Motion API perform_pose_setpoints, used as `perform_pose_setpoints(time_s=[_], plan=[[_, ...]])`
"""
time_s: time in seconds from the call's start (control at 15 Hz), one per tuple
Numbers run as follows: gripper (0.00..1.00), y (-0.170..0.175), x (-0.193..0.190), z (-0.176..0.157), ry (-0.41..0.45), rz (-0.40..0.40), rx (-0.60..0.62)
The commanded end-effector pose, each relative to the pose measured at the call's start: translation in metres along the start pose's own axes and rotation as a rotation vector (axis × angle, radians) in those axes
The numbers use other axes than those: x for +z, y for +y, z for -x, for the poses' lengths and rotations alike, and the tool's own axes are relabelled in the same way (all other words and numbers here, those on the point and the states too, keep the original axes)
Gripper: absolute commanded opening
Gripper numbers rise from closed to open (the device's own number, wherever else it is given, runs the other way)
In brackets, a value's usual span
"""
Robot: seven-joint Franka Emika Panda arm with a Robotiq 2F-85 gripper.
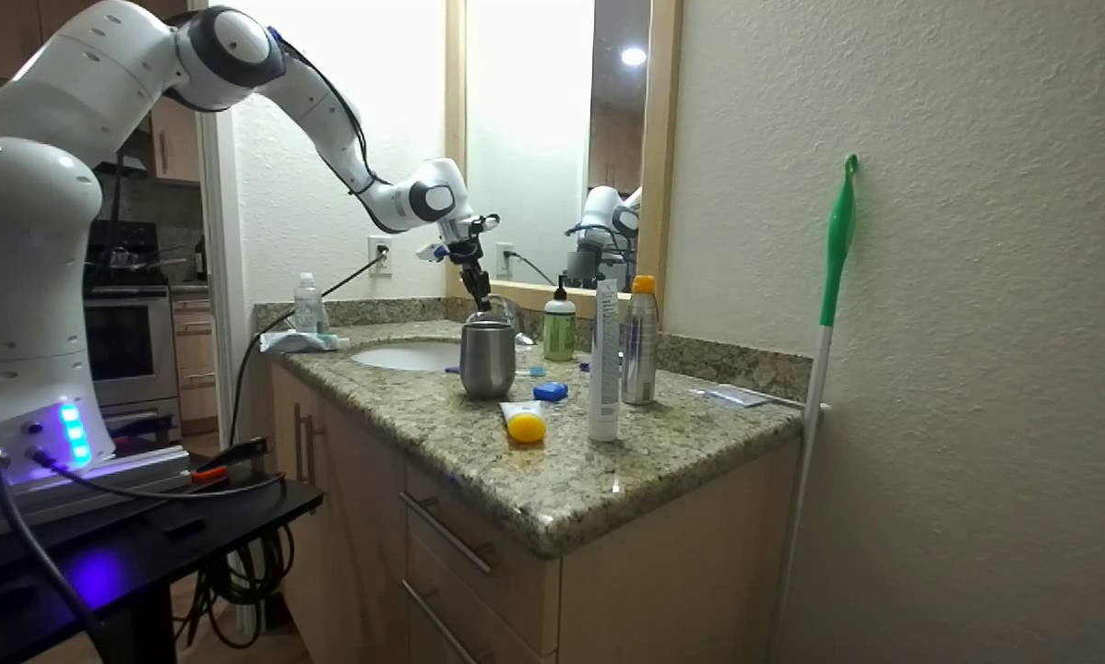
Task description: Open the tap
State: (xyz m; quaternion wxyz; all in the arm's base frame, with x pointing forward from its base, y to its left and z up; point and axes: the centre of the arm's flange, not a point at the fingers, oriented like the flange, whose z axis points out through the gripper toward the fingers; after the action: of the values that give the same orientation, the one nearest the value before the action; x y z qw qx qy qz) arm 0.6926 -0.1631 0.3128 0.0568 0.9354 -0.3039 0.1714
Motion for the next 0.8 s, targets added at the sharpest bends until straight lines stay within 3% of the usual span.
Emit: perform_pose_setpoints(time_s=[0.0, 0.13, 0.27, 0.4, 0.53, 0.6, 0.67, 0.73], plan=[[0.04, 0.011, -0.011, -0.007, 0.085, 0.032, -0.007], [0.06, 0.013, -0.017, -0.008, 0.125, 0.052, -0.008], [0.0, 0.017, -0.033, -0.012, 0.209, 0.052, 0.009], [0.0, 0.025, -0.057, -0.021, 0.311, 0.029, 0.027], [0.0, 0.03, -0.073, -0.014, 0.346, -0.006, 0.047], [0.07, 0.031, -0.079, -0.007, 0.345, -0.029, 0.07], [0.27, 0.032, -0.087, 0.0, 0.325, -0.057, 0.068], [0.33, 0.032, -0.1, 0.013, 0.234, -0.078, 0.052]])
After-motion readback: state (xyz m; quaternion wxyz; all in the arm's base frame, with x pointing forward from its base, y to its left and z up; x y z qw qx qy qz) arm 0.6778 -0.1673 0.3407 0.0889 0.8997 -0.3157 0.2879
